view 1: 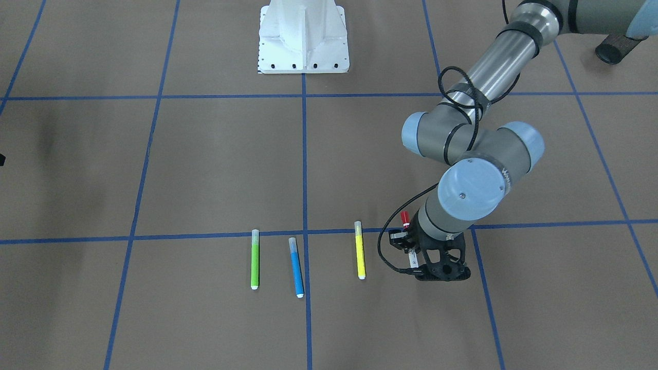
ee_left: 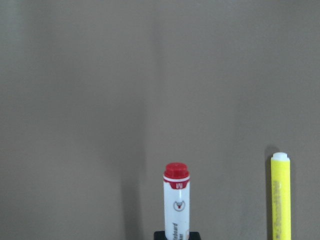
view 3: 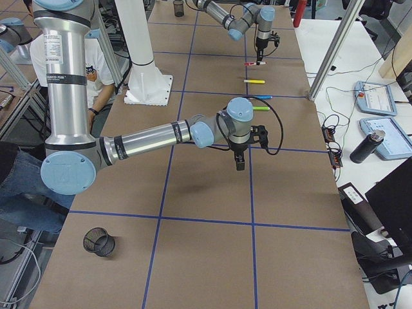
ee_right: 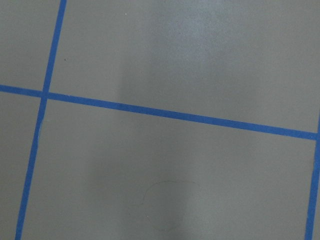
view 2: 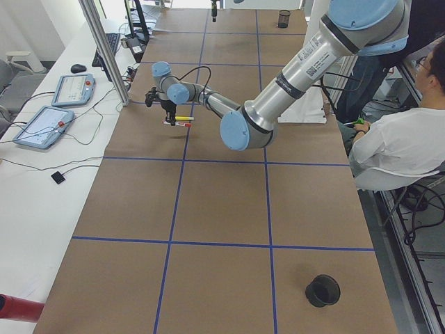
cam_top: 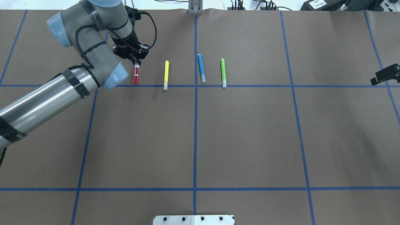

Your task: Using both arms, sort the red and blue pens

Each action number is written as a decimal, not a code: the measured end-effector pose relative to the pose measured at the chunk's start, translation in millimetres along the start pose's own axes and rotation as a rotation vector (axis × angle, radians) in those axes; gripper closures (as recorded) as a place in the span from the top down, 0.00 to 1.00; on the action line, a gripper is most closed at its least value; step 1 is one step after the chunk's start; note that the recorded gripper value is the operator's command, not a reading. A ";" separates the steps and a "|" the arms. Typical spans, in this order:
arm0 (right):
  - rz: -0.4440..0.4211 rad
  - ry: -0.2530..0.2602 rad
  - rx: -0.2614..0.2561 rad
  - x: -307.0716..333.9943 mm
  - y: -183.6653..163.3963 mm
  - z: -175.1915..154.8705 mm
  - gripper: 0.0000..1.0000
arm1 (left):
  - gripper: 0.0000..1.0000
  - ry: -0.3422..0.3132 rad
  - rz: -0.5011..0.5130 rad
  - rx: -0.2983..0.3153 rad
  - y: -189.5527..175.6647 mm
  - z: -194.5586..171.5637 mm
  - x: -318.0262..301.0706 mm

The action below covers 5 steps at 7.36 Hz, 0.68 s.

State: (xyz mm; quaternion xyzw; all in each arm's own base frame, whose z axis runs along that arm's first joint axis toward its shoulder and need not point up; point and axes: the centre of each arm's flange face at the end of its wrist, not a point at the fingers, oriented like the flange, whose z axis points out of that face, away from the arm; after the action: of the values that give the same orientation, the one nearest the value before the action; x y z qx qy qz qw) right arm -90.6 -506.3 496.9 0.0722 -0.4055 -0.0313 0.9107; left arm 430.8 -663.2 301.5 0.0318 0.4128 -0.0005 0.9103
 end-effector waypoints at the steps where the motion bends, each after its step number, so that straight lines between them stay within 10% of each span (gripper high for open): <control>1: 0.014 -0.007 0.008 -16.6 -10.4 -0.1 1.00 | 0.00 0.032 -0.009 0.053 19.4 -19.5 -27.9; 5: 0.065 -0.020 0.047 -83.7 -41.9 0.2 1.00 | 0.00 0.007 -0.104 0.336 157.6 -85.1 -191.9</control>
State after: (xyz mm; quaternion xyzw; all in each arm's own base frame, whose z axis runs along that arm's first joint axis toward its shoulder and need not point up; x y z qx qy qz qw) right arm -146.7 -538.1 429.0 0.0803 -0.4171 0.0071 0.9053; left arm 244.6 -505.9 398.8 0.1618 0.4111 -0.1165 0.8895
